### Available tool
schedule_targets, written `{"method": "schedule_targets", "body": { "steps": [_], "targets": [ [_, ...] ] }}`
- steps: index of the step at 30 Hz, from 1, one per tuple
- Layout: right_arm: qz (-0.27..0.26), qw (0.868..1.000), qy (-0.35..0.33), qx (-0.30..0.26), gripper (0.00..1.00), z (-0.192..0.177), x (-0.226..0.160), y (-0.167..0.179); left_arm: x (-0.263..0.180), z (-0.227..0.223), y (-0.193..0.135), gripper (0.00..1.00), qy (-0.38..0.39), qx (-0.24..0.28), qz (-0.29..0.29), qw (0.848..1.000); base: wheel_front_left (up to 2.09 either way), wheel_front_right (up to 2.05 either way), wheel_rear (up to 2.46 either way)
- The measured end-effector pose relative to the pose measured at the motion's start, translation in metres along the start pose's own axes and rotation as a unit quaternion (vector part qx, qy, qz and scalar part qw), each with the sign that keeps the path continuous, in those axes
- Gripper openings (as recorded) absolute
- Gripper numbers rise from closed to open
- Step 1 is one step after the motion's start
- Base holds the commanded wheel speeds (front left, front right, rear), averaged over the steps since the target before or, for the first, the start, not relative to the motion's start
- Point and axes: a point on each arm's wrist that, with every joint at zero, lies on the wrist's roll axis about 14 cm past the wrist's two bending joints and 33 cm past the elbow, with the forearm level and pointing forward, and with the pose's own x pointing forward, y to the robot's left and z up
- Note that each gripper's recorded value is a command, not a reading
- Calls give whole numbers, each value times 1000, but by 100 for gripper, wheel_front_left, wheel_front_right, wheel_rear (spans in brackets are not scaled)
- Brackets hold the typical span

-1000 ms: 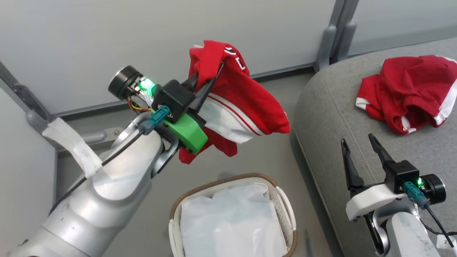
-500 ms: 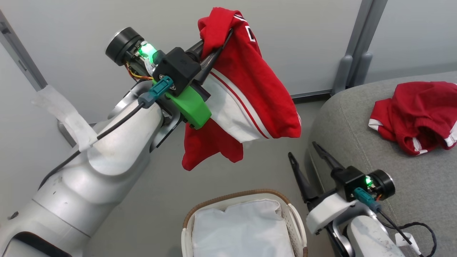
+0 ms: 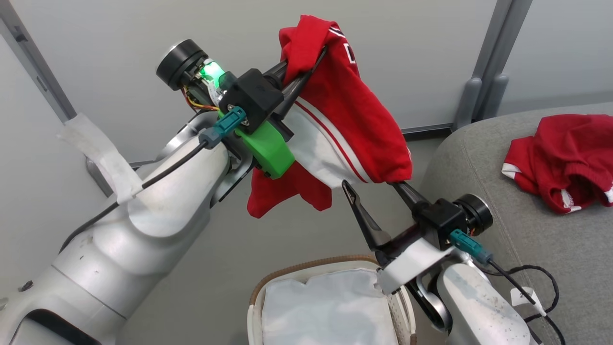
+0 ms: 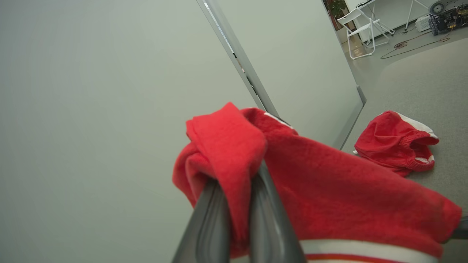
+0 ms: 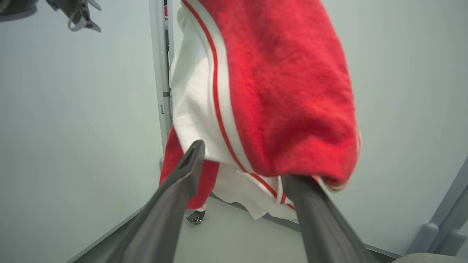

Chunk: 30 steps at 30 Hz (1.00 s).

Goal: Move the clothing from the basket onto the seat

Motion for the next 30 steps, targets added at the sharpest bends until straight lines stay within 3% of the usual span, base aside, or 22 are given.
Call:
{"method": "schedule_targets", "body": {
  "steps": [8,9,10,12,13,26,27,29,30],
  "targets": [
    [3,1000,-22,6,100,15,12,-2,-1,0,-7,0,-2,-9,-4,1000,0,0,0],
    [2,1000,-21,5,95,14,13,-3,-2,-1,-8,0,-1,-11,-4,1000,0,0,0],
    [2,1000,-20,4,48,13,14,-4,-2,-1,-9,0,-1,-14,-4,1000,0,0,0],
    [0,1000,-17,1,4,12,15,-6,-4,-3,-12,0,0,-20,-4,1000,0,0,0],
    [-1,1000,-16,0,0,11,16,-7,-5,-4,-12,0,1,-21,-4,1000,0,0,0],
    [-18,1000,-10,-10,0,9,12,-19,-12,-20,-18,2,9,-76,15,997,0,0,0],
    [-21,1000,-10,-12,0,9,12,-21,-12,-21,-19,18,10,-83,17,996,0,0,0],
    [-30,999,-11,-18,0,10,10,-27,-14,-27,-21,62,12,-101,24,995,0,0,0],
    [-34,999,-11,-20,0,10,10,-30,-16,-30,-23,97,15,-107,26,994,0,0,0]
  ]
}}
